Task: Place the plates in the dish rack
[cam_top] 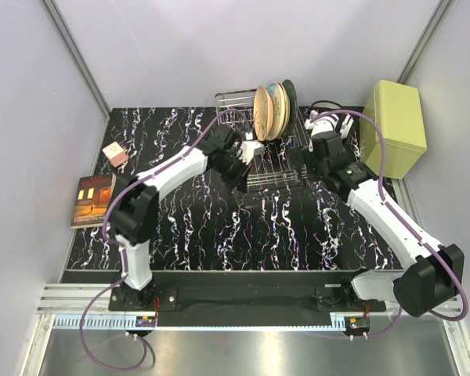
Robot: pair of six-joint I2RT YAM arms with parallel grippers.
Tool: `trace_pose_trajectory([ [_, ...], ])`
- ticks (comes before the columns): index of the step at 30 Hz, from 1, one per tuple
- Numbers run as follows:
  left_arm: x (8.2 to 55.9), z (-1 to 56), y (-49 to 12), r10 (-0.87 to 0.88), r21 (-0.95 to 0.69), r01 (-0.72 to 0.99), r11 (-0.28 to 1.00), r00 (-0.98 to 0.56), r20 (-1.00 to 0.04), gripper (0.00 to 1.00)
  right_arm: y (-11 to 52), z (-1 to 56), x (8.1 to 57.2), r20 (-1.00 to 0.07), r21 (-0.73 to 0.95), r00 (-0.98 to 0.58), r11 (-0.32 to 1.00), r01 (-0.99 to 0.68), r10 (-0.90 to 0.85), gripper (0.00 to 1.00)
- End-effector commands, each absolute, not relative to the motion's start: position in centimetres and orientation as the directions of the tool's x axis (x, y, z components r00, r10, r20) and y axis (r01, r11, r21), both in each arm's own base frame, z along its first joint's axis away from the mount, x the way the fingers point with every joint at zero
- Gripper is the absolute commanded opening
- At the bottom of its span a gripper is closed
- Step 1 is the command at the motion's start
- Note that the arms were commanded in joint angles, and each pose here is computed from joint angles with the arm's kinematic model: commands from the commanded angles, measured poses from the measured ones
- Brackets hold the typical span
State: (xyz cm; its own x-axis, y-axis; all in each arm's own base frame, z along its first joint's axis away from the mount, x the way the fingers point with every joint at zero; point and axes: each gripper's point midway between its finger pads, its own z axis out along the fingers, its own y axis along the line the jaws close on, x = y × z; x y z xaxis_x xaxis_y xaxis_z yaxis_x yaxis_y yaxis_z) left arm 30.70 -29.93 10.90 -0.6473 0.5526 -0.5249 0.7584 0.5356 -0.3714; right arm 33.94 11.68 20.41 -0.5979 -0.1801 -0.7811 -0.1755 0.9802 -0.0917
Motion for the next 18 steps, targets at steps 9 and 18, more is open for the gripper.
trace_pose_trajectory([
  [9, 38.4, 9.2, -27.7, 0.499, -0.295, 0.694, 0.656, -0.693, -0.521, 0.00, 9.8, 22.1, 34.5, -0.823, -0.047, -0.557, 0.991, -0.123, -0.108, 1.00],
  [18, 37.2, 10.4, -27.8, 0.492, -0.336, 0.710, 0.619, -0.684, -0.539, 0.30, 10.4, 20.6, 33.7, -0.783, 0.030, -0.621, 0.995, -0.097, -0.037, 1.00],
])
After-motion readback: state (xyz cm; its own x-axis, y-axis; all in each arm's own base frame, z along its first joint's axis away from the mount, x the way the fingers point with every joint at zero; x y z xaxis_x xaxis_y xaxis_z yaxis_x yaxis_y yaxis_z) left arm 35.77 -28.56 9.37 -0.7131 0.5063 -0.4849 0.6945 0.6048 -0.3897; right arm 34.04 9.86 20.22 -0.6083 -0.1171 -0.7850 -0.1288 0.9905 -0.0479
